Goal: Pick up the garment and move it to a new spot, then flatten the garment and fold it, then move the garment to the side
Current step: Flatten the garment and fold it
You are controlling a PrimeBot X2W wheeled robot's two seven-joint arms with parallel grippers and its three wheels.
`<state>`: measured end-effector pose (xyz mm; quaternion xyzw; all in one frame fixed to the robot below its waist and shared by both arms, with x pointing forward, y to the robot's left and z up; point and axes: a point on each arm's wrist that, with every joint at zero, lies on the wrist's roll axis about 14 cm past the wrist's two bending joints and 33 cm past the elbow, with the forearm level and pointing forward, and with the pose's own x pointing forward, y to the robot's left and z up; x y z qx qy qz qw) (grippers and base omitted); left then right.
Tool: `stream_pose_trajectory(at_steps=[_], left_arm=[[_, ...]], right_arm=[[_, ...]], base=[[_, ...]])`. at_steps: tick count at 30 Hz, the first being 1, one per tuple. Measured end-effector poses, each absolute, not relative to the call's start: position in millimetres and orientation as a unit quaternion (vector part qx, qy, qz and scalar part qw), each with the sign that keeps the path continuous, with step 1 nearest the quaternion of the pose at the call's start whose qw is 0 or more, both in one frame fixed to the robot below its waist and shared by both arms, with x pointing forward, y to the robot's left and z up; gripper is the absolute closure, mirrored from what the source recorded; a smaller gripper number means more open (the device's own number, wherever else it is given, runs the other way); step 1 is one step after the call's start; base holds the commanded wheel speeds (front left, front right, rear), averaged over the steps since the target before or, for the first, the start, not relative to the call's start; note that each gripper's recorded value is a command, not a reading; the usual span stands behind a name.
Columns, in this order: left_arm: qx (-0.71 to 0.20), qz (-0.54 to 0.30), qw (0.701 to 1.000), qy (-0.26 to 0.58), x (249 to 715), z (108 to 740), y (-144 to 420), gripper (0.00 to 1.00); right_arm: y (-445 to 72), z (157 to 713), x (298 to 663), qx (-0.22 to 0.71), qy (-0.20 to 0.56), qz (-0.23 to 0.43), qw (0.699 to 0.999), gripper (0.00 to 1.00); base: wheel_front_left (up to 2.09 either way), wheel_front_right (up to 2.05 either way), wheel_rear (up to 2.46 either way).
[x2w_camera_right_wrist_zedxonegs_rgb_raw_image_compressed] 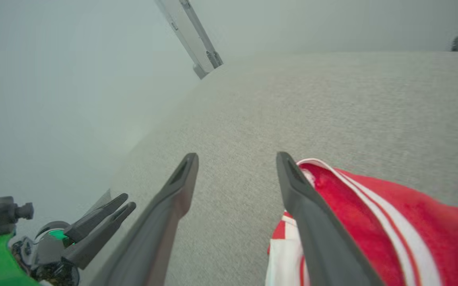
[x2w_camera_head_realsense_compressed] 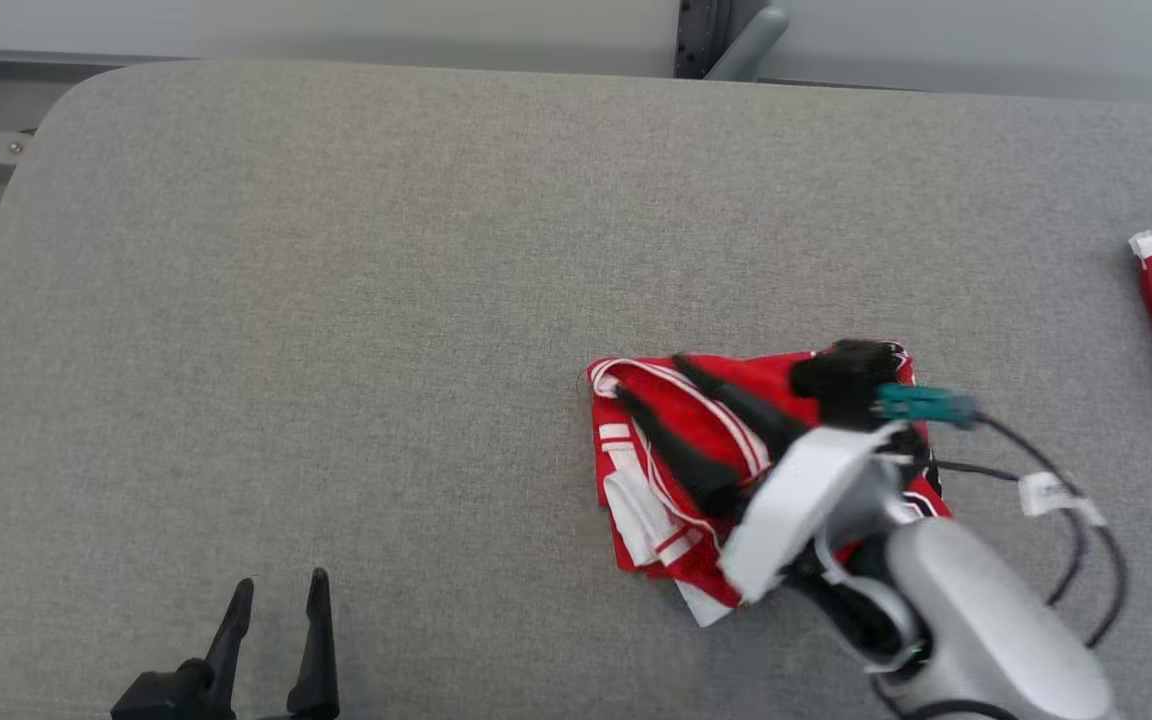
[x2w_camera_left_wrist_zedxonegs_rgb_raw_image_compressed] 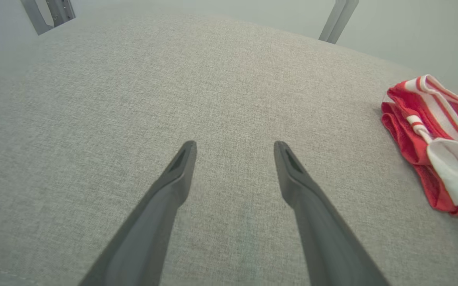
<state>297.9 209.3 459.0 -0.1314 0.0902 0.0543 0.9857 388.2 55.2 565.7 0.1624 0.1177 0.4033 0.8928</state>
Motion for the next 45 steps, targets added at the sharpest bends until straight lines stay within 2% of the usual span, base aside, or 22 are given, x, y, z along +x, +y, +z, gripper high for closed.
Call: stream_pose_trajectory(at_steps=[4, 8, 15, 18, 20, 27, 35, 39, 40, 41, 42, 43, 45], left_arm=[[-0.136, 0.060, 0.985, 0.084, 291.7, 462.1, 212.6, 0.00], [-0.138, 0.055, 0.986, 0.077, 291.3, 465.7, 210.6, 0.00], [-0.133, 0.043, 0.989, 0.057, 291.5, 477.9, 206.0, 0.00], [-0.125, 0.039, 0.990, 0.044, 289.0, 485.5, 205.4, 0.00], [-0.120, 0.037, 0.991, 0.038, 286.8, 489.2, 205.6, 0.00], [-0.117, 0.030, 0.992, 0.024, 286.8, 497.5, 203.2, 0.00], [-0.123, 0.028, 0.992, 0.019, 288.1, 500.8, 201.9, 0.00], [-0.124, 0.026, 0.992, 0.017, 288.3, 501.9, 200.4, 0.00], [-0.124, 0.026, 0.992, 0.016, 288.4, 502.2, 200.3, 0.00], [-0.124, 0.025, 0.992, 0.016, 288.4, 502.4, 200.1, 0.00], [-0.125, 0.025, 0.992, 0.016, 288.4, 502.6, 200.0, 0.00], [-0.125, 0.025, 0.992, 0.016, 288.6, 502.7, 199.8, 0.00], [-0.125, 0.026, 0.992, 0.017, 288.7, 502.1, 199.9, 0.00]], right_arm=[[-24.4, 596.3, 411.2, 0.123, 0.031, 0.314, 0.941, 0.00], [-95.4, 594.5, 413.6, 0.087, -0.004, 0.211, 0.974, 0.00], [-179.9, 550.1, 385.6, 0.018, -0.026, 0.076, 0.997, 0.00], [-208.0, 519.7, 366.0, -0.003, 0.005, 0.025, 1.000, 0.00], [-215.3, 505.5, 354.6, -0.014, 0.026, 0.009, 1.000, 0.00], [-235.7, 510.4, 335.3, -0.033, 0.019, -0.033, 0.999, 0.00], [-241.3, 507.5, 325.2, -0.028, 0.023, -0.048, 0.998, 0.00], [-230.9, 516.5, 329.2, -0.022, 0.007, -0.034, 0.999, 0.00], [-223.1, 519.6, 332.3, -0.017, 0.001, -0.023, 1.000, 0.36], [-212.9, 522.9, 336.5, -0.012, -0.005, -0.008, 1.000, 0.36], [-202.6, 526.7, 341.1, -0.009, -0.011, 0.006, 1.000, 0.93], [-193.7, 531.7, 346.5, -0.003, -0.020, 0.017, 1.000, 1.00], [-178.4, 543.2, 358.9, 0.000, -0.038, 0.039, 0.999, 1.00]], base=[[0.00, 0.00, 0.00], [0.00, 0.00, 0.00], [0.00, 0.00, 0.00], [0.00, 0.00, 0.00], [0.00, 0.00, 0.00], [0.00, 0.00, 0.00], [0.00, 0.00, 0.00], [0.00, 0.00, 0.00], [0.00, 0.00, 0.00], [0.00, 0.00, 0.00], [0.00, 0.00, 0.00], [0.00, 0.00, 0.00], [0.00, 0.00, 0.00]])
